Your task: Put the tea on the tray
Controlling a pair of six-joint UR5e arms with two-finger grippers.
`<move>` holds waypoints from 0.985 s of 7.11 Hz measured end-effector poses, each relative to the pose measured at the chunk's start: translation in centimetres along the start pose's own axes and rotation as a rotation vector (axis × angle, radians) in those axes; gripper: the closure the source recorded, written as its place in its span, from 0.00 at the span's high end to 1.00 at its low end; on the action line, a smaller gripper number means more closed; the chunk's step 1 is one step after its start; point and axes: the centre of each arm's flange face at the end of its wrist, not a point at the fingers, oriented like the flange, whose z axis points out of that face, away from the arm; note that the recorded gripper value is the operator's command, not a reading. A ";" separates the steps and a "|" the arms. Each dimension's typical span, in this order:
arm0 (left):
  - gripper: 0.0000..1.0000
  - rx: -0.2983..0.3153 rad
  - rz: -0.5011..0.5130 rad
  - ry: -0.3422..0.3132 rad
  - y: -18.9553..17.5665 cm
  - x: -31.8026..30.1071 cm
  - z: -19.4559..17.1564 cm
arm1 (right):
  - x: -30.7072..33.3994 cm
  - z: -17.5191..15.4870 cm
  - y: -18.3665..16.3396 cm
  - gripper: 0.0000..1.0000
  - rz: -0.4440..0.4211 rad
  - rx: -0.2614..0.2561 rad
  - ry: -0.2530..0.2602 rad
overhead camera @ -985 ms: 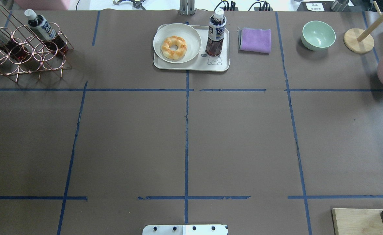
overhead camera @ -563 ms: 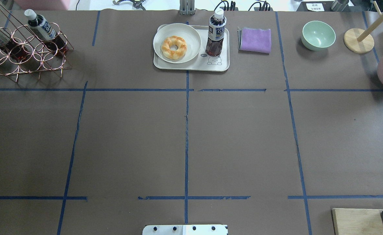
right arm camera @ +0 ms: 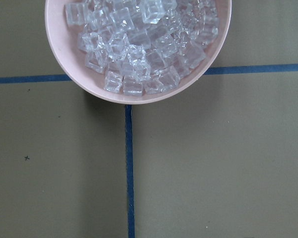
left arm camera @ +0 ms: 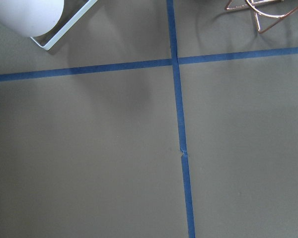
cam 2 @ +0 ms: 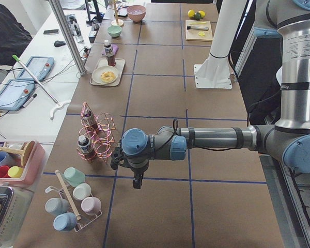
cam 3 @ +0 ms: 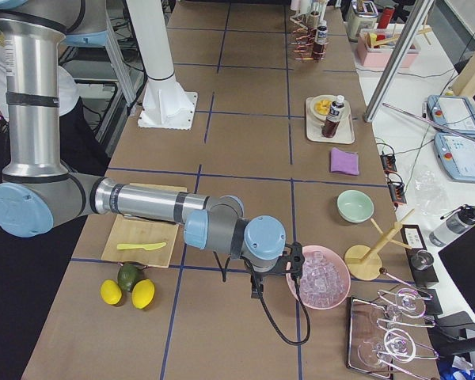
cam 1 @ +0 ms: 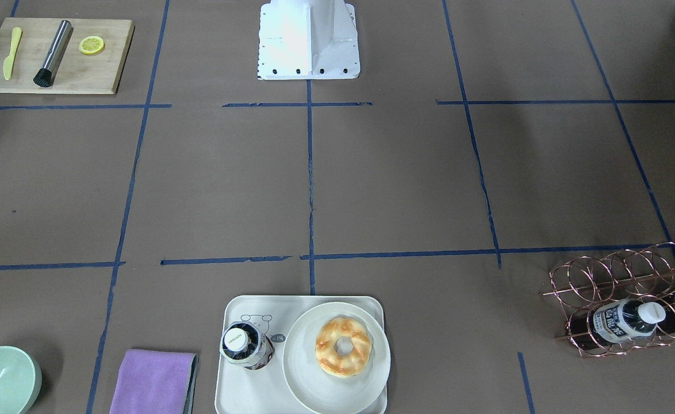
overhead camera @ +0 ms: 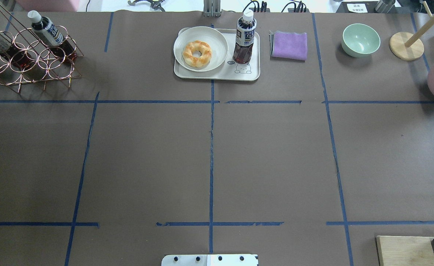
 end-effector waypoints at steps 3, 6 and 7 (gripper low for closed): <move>1.00 0.002 0.005 -0.001 -0.1 0.0 -0.1 | -0.9 -0.3 -0.6 1.00 0.016 0.023 0.005; 1.00 0.000 0.003 -0.002 0.3 -0.2 0.1 | -0.8 -0.2 -0.6 1.00 0.017 0.023 0.004; 1.00 0.000 0.003 -0.002 0.3 -0.2 0.2 | -0.8 -0.1 -0.6 1.00 0.017 0.023 0.004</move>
